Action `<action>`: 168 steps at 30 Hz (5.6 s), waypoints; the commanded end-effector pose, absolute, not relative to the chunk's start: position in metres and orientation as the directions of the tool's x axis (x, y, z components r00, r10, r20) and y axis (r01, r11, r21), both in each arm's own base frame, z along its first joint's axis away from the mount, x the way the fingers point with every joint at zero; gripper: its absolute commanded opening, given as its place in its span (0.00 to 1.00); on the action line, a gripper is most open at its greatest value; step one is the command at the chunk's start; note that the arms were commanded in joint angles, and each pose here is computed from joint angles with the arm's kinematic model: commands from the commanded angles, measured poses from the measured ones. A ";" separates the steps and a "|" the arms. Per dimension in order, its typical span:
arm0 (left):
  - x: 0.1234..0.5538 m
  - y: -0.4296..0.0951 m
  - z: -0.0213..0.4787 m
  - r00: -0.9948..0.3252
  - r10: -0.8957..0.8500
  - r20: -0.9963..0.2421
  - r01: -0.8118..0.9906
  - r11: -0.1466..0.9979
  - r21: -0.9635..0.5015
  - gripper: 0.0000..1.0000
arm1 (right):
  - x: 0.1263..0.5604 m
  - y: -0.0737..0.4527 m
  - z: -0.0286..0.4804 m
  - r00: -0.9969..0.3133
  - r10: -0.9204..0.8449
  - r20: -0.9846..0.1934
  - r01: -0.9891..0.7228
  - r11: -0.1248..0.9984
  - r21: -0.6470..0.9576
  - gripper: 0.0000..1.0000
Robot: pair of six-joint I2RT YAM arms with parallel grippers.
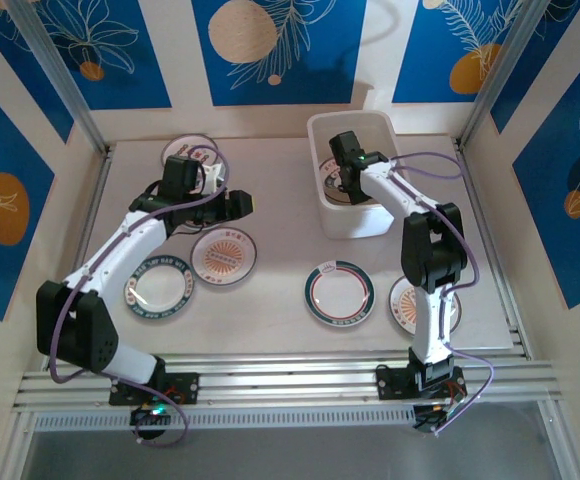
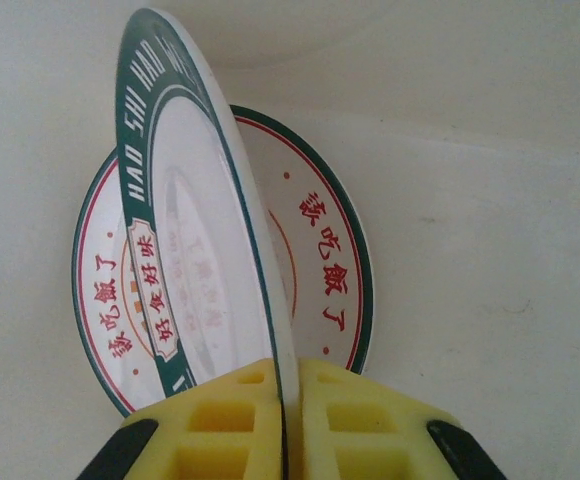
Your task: Place the plates into the plastic bin on the countertop
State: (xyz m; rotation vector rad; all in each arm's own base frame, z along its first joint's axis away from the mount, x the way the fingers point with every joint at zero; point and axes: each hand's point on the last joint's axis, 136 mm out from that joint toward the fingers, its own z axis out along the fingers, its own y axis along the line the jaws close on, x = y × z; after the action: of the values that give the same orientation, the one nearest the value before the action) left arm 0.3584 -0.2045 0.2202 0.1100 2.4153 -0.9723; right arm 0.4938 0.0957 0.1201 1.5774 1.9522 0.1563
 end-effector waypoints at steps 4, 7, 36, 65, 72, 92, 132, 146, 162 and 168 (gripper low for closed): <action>0.350 -0.202 0.225 -0.857 -0.118 -0.501 0.269 0.728 -0.631 0.69 | 0.504 0.088 0.123 -0.066 0.925 -0.375 0.847 0.251 0.469 0.20; 0.348 -0.202 0.224 -0.862 -0.119 -0.493 0.264 0.724 -0.637 0.69 | 0.506 0.088 0.125 -0.077 0.925 -0.372 0.841 0.261 0.475 0.36; 0.298 -0.290 0.162 -0.960 0.040 -0.277 0.237 0.646 -0.726 0.67 | 0.411 0.102 0.286 -0.411 0.687 -0.600 0.285 0.721 0.631 0.76; 0.236 -0.360 0.053 -0.972 0.224 0.073 0.121 0.740 -0.662 0.52 | 0.212 0.080 0.186 -0.619 0.582 -0.527 0.205 0.767 0.607 0.35; 0.236 -0.362 0.048 -0.971 0.224 0.089 0.112 0.746 -0.656 0.51 | 0.208 0.076 0.177 -0.626 0.575 -0.526 0.220 0.778 0.588 0.36; 0.237 -0.373 0.035 -0.960 0.236 0.150 0.087 0.762 -0.642 0.48 | 0.204 0.071 0.167 -0.628 0.592 -0.505 0.238 0.764 0.600 0.35; 0.240 -0.374 0.034 -0.961 0.234 0.145 0.086 0.756 -0.649 0.08 | 0.199 0.069 0.159 -0.623 0.622 -0.474 0.263 0.738 0.621 0.33; 0.247 -0.346 0.104 -0.977 0.172 -0.128 0.211 0.672 -0.710 0.03 | 0.202 0.103 0.164 -0.709 0.576 -0.407 0.164 0.696 0.699 0.34; 0.229 -0.297 0.186 -0.914 0.093 -0.396 0.360 0.634 -0.684 0.00 | 0.203 0.133 0.177 -0.782 0.409 -0.471 0.017 0.768 0.640 0.54; 0.227 -0.299 0.205 -0.898 0.084 -0.432 0.393 0.595 -0.701 0.00 | 0.198 0.141 0.185 -0.795 0.370 -0.480 -0.051 0.749 0.661 0.52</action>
State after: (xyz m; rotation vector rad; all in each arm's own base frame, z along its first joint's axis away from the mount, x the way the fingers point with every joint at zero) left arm 0.2245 -0.2984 0.1898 0.3494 2.5428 -1.1851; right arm 0.2024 0.1344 0.1760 0.3203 2.3491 0.8660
